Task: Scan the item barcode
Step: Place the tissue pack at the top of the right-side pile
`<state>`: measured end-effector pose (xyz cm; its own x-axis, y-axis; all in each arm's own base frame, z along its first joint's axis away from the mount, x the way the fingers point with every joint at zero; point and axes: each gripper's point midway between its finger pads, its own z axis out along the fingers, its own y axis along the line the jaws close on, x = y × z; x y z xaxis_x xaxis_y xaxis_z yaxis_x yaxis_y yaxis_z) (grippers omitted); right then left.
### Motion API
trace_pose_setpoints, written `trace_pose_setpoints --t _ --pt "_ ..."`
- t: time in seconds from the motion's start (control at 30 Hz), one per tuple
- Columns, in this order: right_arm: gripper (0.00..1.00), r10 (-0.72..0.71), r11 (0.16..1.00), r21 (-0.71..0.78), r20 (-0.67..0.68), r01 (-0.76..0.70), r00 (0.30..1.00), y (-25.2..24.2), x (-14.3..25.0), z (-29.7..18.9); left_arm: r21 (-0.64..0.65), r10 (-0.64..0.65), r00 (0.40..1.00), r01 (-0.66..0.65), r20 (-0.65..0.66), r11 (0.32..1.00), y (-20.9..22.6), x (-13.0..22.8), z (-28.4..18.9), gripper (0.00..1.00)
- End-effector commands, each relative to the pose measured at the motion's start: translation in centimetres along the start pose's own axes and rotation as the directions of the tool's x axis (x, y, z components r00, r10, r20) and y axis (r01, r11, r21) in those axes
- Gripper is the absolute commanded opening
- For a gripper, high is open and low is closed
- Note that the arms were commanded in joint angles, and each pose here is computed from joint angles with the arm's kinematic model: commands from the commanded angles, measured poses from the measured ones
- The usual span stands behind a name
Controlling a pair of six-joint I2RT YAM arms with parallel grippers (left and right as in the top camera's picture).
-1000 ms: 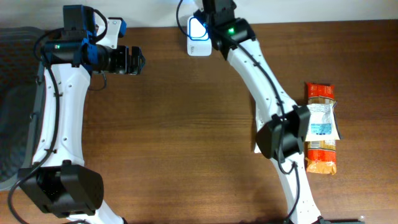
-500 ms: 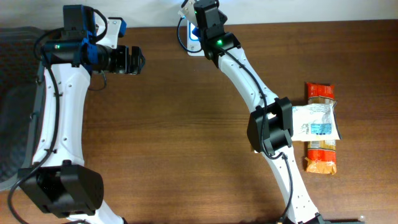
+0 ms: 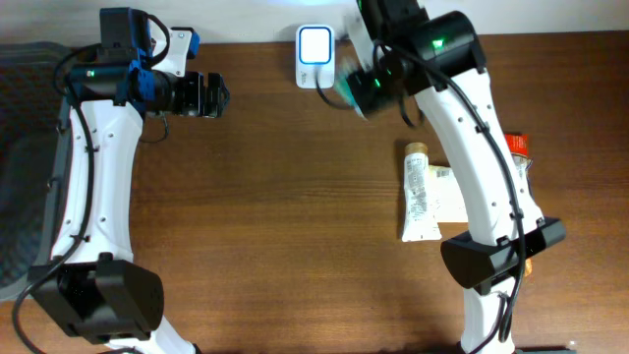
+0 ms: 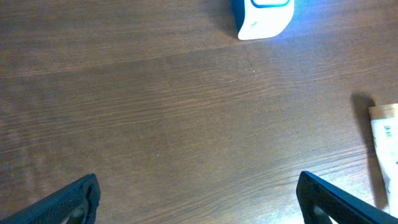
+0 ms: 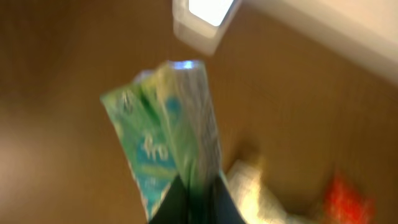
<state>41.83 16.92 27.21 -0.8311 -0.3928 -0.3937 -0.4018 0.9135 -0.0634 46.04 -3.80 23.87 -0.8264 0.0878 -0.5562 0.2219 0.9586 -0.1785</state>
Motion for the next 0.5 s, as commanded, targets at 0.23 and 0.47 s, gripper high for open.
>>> trace_pose_setpoints --t 0.23,0.47 --pt "0.18 0.665 0.745 0.344 -0.319 -0.571 0.676 -16.0 14.4 13.2 -0.003 0.014 1.0 -0.014 0.01 1.0 0.2 -0.2 -0.3 0.99" --pt "0.59 0.543 0.834 0.141 -0.028 -0.534 0.839 -13.7 5.7 -2.4 -0.003 0.014 1.0 -0.014 0.01 1.0 0.2 -0.2 -0.3 0.99"
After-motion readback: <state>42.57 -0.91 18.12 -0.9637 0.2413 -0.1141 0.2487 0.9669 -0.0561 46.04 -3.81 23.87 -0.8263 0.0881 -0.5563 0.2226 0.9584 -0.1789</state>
